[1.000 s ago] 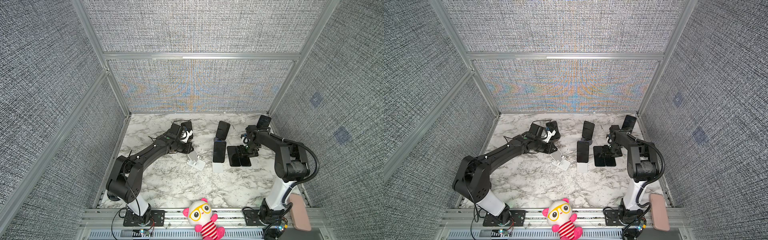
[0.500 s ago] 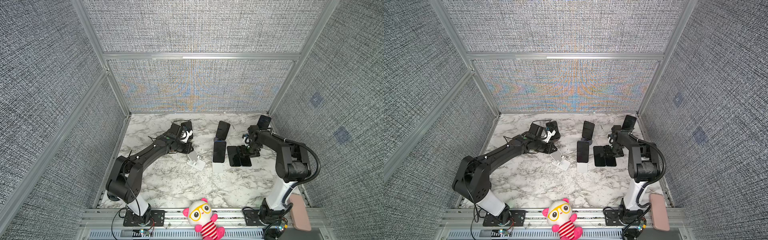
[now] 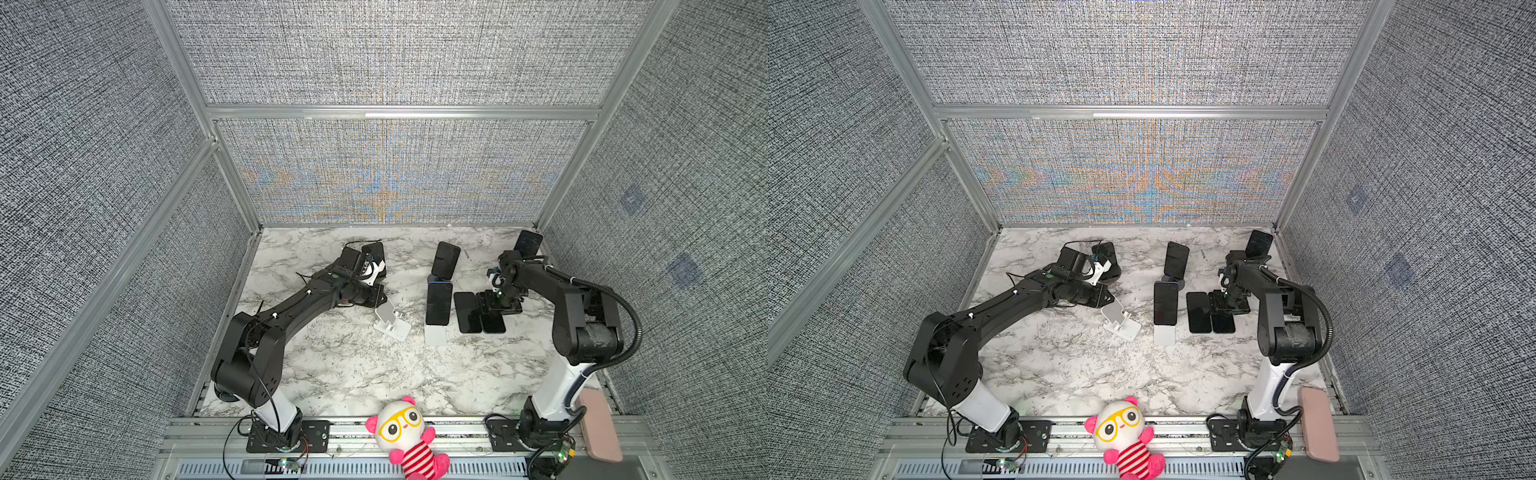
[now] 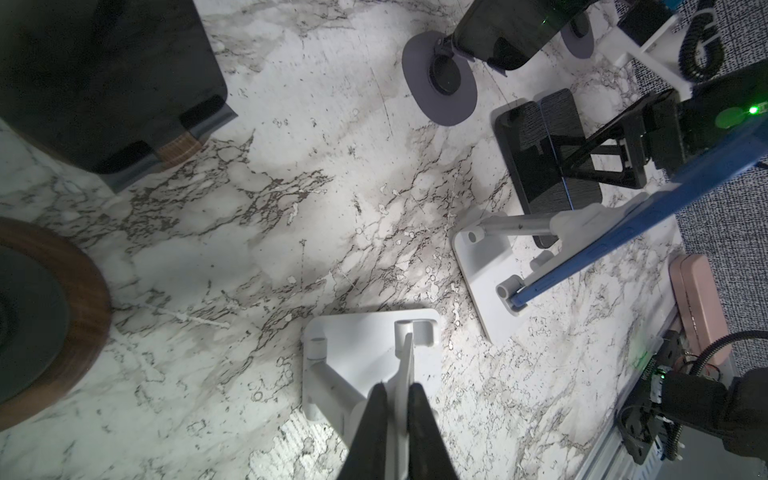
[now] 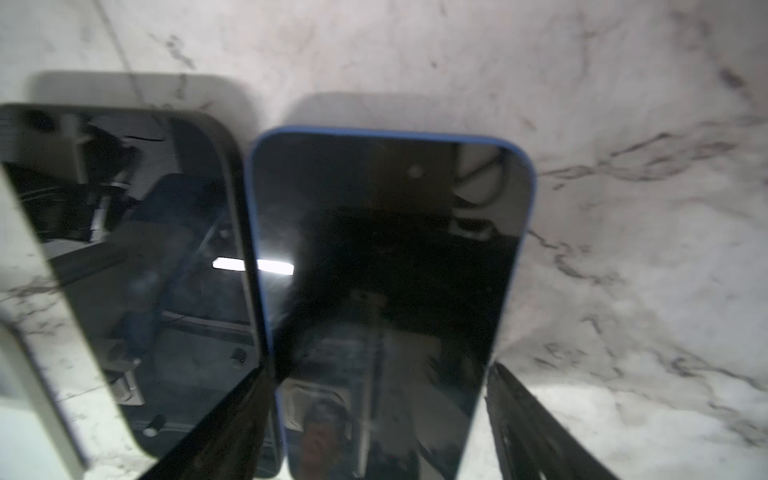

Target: Remove the phone from the phone stand

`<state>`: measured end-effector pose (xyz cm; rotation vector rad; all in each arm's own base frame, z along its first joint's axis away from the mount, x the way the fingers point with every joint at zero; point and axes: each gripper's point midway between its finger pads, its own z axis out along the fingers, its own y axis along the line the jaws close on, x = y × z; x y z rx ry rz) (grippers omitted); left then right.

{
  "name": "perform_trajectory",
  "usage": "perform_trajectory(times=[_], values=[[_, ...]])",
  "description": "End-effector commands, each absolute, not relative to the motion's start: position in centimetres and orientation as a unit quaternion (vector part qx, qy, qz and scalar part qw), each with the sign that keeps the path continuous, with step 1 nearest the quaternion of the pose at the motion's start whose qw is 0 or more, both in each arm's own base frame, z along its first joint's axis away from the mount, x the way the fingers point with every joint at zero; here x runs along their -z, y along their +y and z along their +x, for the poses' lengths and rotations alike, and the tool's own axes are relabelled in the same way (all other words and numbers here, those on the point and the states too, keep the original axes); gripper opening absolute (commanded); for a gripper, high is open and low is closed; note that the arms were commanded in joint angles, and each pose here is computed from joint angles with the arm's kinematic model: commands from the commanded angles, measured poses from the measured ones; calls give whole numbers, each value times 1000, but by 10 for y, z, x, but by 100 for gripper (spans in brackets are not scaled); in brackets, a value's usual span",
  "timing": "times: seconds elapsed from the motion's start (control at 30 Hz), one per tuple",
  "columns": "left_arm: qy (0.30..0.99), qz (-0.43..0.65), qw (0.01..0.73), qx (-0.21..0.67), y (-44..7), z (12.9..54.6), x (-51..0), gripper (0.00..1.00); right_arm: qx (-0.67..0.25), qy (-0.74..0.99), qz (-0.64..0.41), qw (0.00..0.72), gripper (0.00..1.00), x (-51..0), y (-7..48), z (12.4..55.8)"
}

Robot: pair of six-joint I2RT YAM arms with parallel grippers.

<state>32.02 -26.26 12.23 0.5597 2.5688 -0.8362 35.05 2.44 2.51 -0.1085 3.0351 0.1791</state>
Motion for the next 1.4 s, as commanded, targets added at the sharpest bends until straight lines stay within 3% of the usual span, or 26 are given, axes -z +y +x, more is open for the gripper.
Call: perform_trajectory(times=[0.0,0.37,0.63,1.0,1.37], values=[[917,195,181,296,-260,316,-122,11,-84,994,-31,59,80,-37,33,350],[921,188,174,294,-259,314,-122,0,-47,990,0,129,80,-102,20,350],[924,182,196,274,-247,308,-147,0,-61,984,-17,168,80,-135,32,343],[963,108,198,147,-178,291,-153,0,-85,976,-42,197,80,-156,53,343],[958,19,240,154,-116,299,-141,0,-195,949,-93,229,80,-191,96,333]])
